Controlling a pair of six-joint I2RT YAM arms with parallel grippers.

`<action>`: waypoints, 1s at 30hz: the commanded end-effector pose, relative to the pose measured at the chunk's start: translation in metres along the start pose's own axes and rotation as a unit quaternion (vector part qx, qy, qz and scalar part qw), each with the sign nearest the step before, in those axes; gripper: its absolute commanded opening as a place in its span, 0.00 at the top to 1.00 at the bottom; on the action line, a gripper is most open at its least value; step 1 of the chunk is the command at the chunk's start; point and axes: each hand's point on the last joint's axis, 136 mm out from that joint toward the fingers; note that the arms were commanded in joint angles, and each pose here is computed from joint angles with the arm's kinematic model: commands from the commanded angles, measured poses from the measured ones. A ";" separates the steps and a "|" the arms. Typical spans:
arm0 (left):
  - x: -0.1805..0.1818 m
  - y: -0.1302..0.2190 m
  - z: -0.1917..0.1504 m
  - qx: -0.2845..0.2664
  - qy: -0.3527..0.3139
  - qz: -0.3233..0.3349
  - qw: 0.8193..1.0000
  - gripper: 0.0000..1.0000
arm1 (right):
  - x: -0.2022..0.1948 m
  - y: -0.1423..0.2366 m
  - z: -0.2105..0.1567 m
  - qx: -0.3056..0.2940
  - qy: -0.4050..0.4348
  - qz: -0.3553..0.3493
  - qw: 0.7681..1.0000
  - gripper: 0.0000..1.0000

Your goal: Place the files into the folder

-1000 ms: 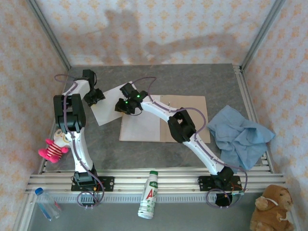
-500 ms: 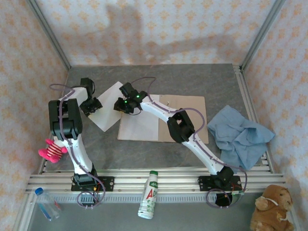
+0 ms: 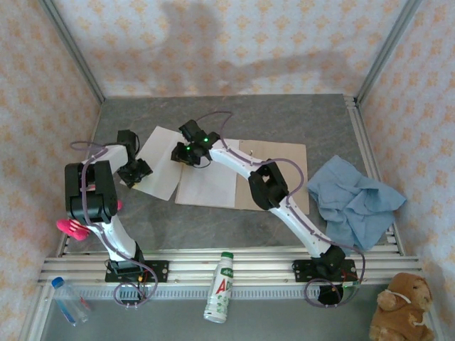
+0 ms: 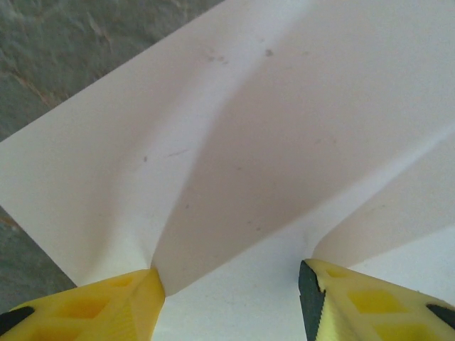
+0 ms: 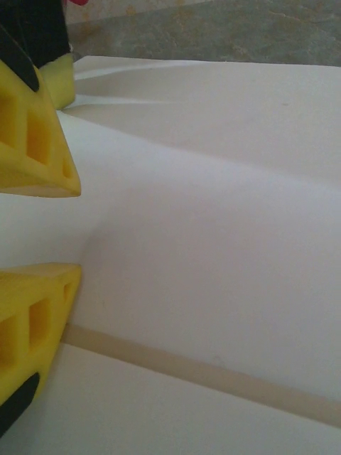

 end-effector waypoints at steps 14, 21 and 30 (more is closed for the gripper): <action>-0.024 0.053 0.002 -0.029 -0.044 -0.036 0.998 0.43 | -0.017 0.025 0.010 0.005 0.026 -0.030 0.999 0.69; -0.071 0.038 0.021 -0.031 -0.073 -0.107 0.991 0.44 | 0.002 0.030 0.010 0.000 0.034 -0.008 0.999 0.69; -0.094 0.009 0.032 -0.024 -0.081 -0.117 0.990 0.47 | -0.005 0.029 0.000 0.016 0.039 -0.023 0.999 0.69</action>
Point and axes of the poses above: each hand's point on the last joint's axis, 136 mm out from that joint toward the fingers, its own y axis back along the fingers, its own x axis along the line the jaws close on, z = x × y, and after that the axes turned 6 degrees about y, right-handed
